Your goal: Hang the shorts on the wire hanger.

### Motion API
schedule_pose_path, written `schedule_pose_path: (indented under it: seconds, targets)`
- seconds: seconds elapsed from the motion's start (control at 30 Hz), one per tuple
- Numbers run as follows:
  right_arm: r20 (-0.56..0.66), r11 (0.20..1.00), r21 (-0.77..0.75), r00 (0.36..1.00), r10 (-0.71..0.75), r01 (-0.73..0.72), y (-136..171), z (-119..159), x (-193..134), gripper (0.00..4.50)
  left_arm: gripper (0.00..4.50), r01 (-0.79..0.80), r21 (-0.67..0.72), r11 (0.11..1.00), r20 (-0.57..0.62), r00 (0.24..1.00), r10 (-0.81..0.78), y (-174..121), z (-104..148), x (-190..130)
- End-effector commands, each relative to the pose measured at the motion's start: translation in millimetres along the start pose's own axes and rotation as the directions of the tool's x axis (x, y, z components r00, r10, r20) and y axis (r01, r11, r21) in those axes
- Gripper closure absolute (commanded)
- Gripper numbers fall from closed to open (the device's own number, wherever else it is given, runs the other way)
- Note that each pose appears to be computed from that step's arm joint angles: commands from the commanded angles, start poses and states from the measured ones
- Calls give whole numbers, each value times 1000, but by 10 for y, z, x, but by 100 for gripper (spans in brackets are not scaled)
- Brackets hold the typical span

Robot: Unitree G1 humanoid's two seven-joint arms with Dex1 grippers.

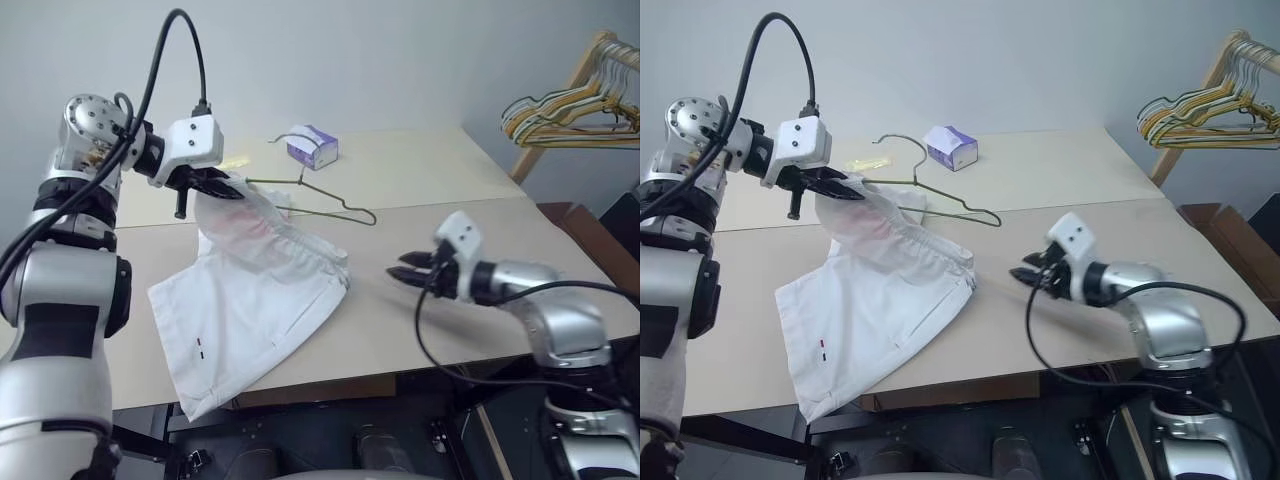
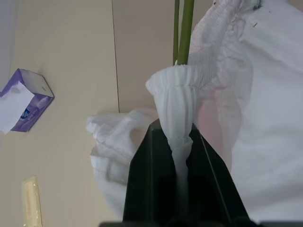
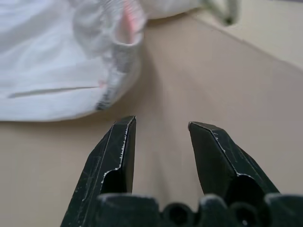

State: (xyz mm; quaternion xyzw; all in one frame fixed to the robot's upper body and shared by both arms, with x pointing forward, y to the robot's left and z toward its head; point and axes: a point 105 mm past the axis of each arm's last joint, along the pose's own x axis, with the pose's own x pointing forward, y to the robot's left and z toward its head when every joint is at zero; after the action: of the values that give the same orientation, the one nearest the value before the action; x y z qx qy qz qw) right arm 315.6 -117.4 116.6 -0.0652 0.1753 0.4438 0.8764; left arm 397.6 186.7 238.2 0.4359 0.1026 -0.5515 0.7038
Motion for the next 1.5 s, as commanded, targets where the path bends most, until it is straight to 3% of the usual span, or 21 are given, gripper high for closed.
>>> schedule_pose_path:
  seconds: [0.03,0.33,0.43,0.6,0.8,0.93,1.17,1.5]
  targets:
    - [52,995,90,998,39,-44,65,131,192,231,450,-44,34,998,23,999,43,94,116,-104]
    - [20,985,162,998,60,-62,101,16,532,231,450,-50,35,998,32,998,48,95,120,-104]
    - [31,985,160,998,62,-66,97,36,559,283,450,-55,30,998,35,998,54,98,115,-107]
    - [33,984,172,999,35,-41,14,39,571,445,450,-59,29,998,37,998,58,95,106,-124]
    - [56,984,169,997,47,-56,15,77,588,445,450,-65,27,998,41,997,64,95,100,-134]
    - [18,990,133,999,-44,42,-156,26,552,445,450,-37,23,999,108,994,35,60,161,-200]
    - [65,979,121,983,-173,164,-573,225,138,445,450,-54,11,998,118,992,52,51,143,-347]
    - [98,966,120,965,-243,231,-775,443,-132,445,450,-48,14,999,115,992,46,-17,80,-418]
